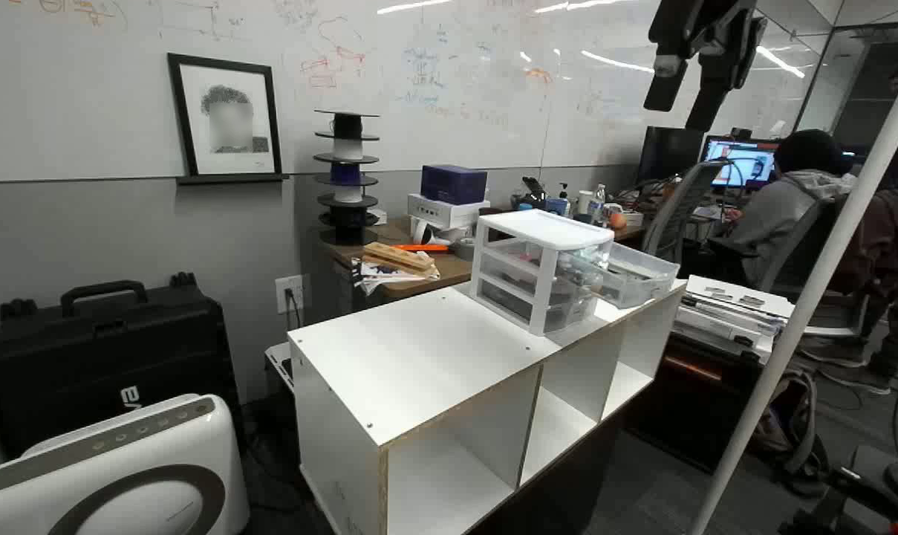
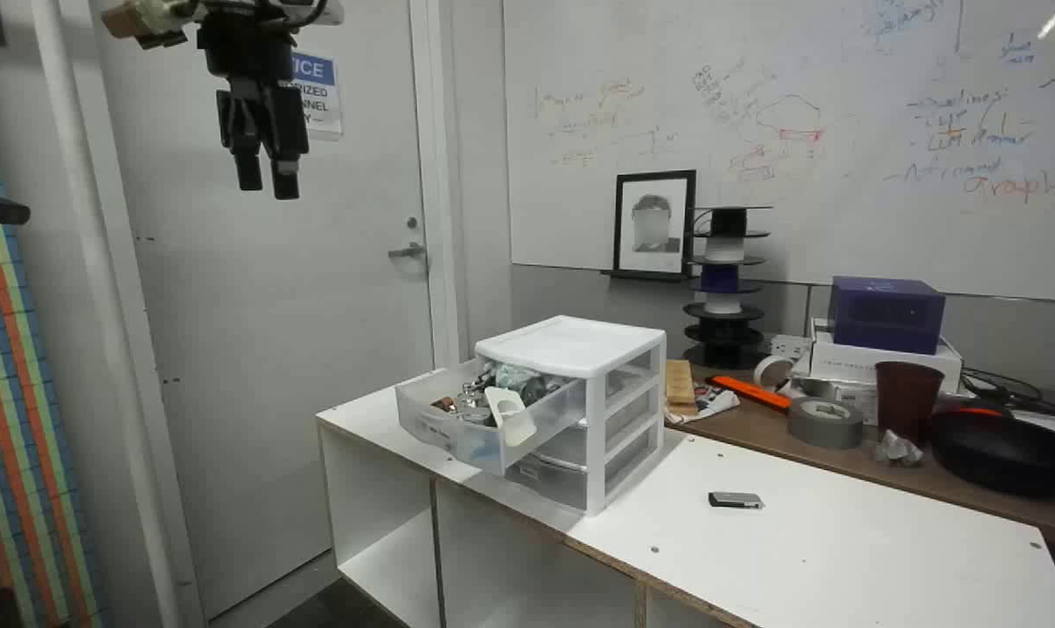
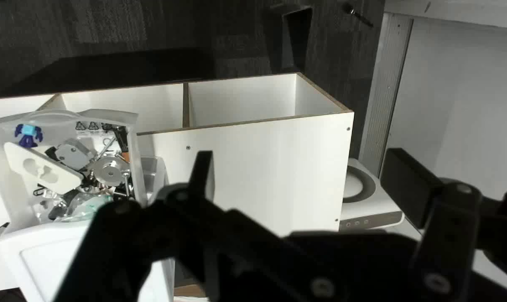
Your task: Put the gray object in the drawer then close the drawer
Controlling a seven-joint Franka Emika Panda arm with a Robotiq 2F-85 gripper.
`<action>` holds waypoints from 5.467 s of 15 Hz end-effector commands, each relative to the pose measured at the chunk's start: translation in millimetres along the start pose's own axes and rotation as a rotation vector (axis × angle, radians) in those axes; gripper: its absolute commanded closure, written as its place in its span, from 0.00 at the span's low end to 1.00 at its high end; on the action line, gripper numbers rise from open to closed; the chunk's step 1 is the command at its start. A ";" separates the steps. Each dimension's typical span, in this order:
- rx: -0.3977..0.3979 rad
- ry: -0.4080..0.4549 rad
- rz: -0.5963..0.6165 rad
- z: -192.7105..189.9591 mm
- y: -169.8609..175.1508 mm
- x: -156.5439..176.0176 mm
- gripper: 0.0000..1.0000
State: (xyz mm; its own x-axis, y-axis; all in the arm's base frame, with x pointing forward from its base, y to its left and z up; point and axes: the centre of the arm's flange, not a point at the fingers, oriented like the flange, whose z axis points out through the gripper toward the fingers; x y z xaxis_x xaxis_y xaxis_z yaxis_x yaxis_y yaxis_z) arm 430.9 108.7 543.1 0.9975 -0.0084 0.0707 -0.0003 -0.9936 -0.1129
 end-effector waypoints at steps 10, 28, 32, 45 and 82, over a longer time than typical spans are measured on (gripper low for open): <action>0.003 0.014 -0.002 -6.5 -1.1 0.7 0.00; 0.010 0.048 0.039 -18.6 11.7 30.9 0.00; 0.024 0.089 0.107 -45.0 48.4 70.0 0.00; 0.024 0.275 0.409 -31.7 223.2 250.0 0.00; -0.059 0.054 0.839 278.9 429.9 320.4 0.00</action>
State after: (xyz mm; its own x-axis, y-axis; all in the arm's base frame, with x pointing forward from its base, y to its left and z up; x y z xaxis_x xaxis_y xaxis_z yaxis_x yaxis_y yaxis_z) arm 748.6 -279.7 243.2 0.6704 -0.7412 0.0336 -0.7331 -0.6687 -0.1243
